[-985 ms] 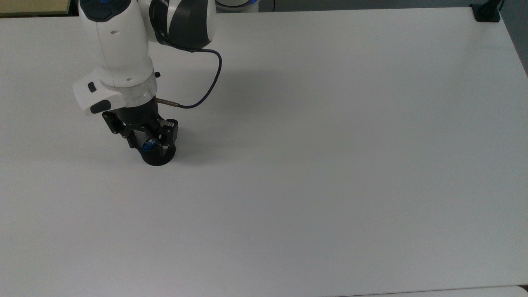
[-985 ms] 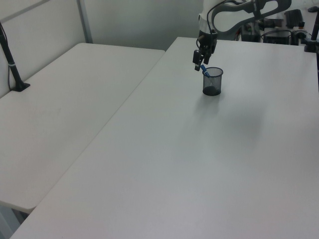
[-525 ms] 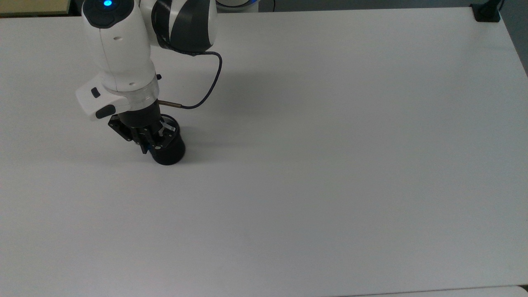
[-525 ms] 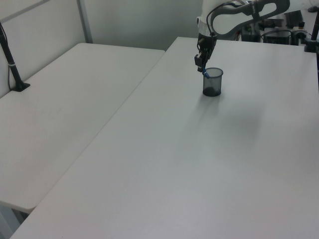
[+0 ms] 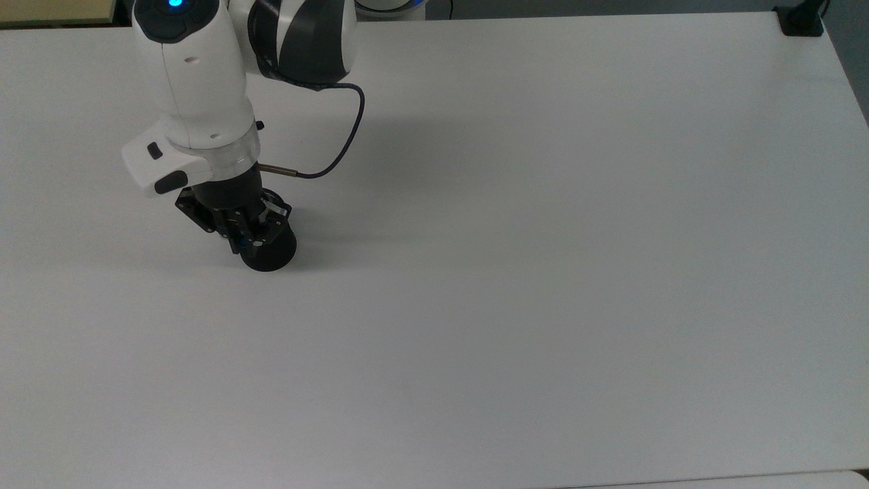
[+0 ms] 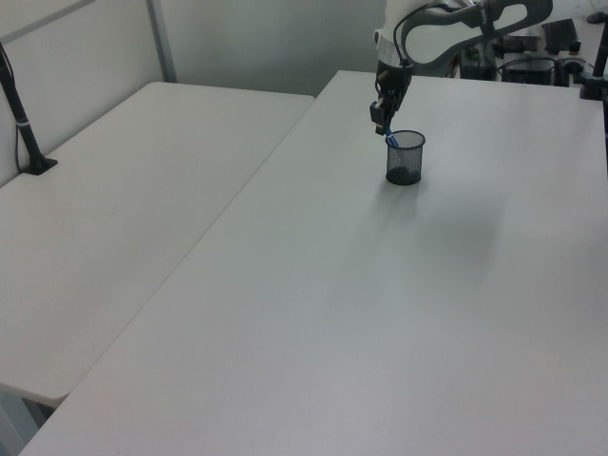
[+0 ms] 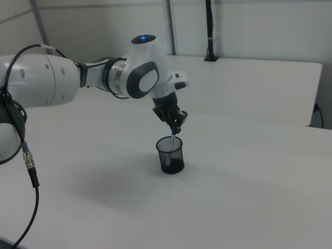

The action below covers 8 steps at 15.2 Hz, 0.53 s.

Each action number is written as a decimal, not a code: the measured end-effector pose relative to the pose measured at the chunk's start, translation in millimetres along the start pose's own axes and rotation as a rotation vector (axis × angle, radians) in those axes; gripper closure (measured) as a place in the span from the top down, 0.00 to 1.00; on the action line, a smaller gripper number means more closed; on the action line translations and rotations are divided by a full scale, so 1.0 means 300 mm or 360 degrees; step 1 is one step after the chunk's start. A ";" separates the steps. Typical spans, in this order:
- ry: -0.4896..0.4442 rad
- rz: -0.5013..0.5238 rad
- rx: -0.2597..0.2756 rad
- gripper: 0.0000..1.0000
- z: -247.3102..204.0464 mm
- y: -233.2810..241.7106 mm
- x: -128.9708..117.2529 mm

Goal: Remove the marker
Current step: 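Lift the marker straight up out of the mesh cup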

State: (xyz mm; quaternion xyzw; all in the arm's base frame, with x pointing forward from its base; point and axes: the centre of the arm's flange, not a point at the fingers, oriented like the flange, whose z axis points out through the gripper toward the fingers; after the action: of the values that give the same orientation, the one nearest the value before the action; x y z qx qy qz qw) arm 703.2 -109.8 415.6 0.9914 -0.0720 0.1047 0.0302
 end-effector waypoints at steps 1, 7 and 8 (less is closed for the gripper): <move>0.0021 0.0003 -0.0001 0.18 -0.021 0.005 0.010; 0.0174 0.0011 0.0003 0.18 -0.215 0.015 0.050; 0.0217 0.0012 0.0007 0.18 -0.278 0.014 0.052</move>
State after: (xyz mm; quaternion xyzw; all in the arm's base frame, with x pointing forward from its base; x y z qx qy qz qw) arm 700.8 -109.9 500.5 0.9818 -0.0733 0.1723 0.0325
